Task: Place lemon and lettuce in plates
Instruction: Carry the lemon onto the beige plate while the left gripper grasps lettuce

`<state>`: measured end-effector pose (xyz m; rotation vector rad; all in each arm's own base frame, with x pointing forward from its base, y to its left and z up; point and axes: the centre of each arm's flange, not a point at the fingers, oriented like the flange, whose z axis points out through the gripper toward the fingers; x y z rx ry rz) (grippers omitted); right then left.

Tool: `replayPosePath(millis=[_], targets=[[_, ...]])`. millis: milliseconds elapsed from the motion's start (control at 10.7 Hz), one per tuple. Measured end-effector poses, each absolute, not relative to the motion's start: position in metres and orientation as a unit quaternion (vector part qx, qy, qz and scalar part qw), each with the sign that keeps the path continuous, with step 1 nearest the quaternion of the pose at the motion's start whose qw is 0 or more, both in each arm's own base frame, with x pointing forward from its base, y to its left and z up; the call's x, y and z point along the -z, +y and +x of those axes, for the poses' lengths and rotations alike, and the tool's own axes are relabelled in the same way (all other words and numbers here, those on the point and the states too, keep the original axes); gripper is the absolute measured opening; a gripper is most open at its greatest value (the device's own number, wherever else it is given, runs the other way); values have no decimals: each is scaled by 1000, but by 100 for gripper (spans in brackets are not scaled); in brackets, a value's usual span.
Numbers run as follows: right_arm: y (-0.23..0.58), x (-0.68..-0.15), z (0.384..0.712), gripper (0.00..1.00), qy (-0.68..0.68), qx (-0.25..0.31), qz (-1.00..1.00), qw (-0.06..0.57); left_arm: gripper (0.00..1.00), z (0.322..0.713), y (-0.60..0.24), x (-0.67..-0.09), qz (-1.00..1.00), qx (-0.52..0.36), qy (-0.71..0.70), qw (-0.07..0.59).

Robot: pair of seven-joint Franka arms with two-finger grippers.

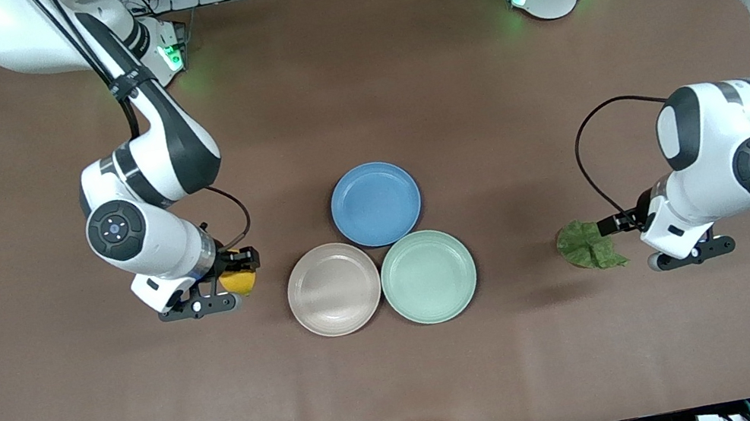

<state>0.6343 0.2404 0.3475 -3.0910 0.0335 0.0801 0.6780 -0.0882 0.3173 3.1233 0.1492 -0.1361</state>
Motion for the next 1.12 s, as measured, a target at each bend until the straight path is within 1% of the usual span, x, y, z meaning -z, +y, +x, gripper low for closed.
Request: replayPosePath(millis=[187, 374, 654, 841, 1122], targets=[[251, -349, 637, 70, 41, -16, -998, 46, 100, 678, -92, -304, 997, 42, 63, 8], [268, -350, 642, 70, 70, -10, -995, 75, 100, 678, -92, -303, 997, 41, 68, 9], [285, -345, 651, 70, 105, 10, -990, 98, 100, 679, -96, -300, 997, 39, 73, 10], [299, -338, 655, 70, 138, 25, -980, 140, 100, 680, -97, -290, 996, 38, 78, 9], [319, -315, 653, 70, 158, 32, -974, 157, 100, 681, -108, -263, 996, 37, 76, 9]])
